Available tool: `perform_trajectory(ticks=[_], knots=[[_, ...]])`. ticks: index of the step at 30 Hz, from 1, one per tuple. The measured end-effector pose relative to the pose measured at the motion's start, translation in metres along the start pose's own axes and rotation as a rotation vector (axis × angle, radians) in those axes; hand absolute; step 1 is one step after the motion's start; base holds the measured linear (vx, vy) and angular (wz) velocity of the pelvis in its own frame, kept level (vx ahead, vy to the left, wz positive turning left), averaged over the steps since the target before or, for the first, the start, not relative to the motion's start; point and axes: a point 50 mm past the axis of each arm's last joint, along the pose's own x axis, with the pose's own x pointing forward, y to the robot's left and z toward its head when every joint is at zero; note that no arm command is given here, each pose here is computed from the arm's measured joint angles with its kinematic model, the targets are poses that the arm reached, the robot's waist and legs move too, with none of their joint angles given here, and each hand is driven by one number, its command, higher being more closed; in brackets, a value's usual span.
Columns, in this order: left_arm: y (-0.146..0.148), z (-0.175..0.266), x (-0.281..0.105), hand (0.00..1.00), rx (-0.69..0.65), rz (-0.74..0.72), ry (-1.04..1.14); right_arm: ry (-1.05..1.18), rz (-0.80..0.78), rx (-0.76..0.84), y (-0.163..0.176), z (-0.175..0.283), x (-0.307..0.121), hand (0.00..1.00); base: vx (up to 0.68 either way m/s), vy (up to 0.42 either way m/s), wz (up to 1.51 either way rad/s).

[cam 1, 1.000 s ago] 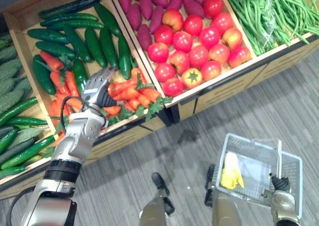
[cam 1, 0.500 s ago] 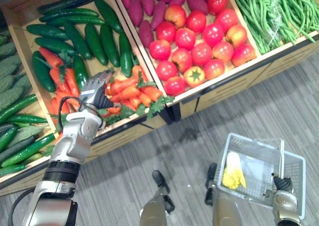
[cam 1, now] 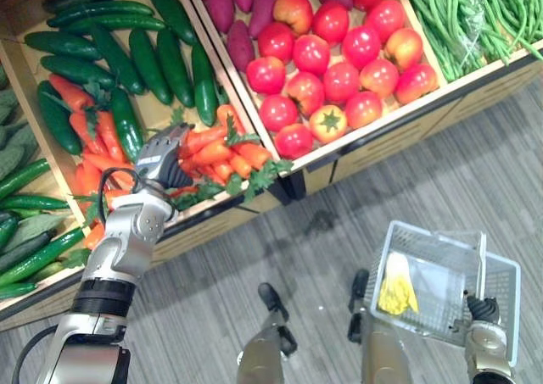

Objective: Pick vegetable in the basket

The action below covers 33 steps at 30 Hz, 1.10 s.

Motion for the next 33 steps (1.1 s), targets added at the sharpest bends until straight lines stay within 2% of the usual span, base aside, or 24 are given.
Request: perform_trajectory(ticks=[2, 3, 6, 11, 23, 33], knots=[[-0.001, 0.0, 0.0, 0.0, -0.003, 0.0, 0.003, -0.008, -0.001, 0.001, 0.0, 0.002, 0.0, 1.0, 0.04, -0.018, -0.05], [-0.002, 0.001, 0.0, 1.0, -0.01, 0.0, 0.009, -0.017, -0.002, 0.004, 0.0, 0.004, 0.0, 1.0, 0.05, -0.018, -0.06], [-0.004, 0.006, 0.002, 1.0, -0.035, 0.02, 0.012, -0.032, -0.003, 0.007, 0.0, 0.007, 0.0, 1.0, 0.04, -0.016, -0.04], [0.008, 0.003, 0.007, 1.0, -0.038, 0.087, 0.036, -0.052, -0.003, 0.012, 0.0, 0.011, -0.001, 1.0, 0.04, -0.024, -0.05], [-0.001, 0.01, 0.004, 1.0, -0.078, 0.071, 0.027, -0.039, -0.006, 0.001, -0.002, 0.005, -0.003, 1.0, 0.05, -0.022, -0.02], [0.017, 0.008, 0.003, 1.0, -0.045, 0.175, 0.042, 0.02, -0.004, -0.016, -0.004, -0.012, -0.006, 1.0, 0.03, -0.027, 0.14]])
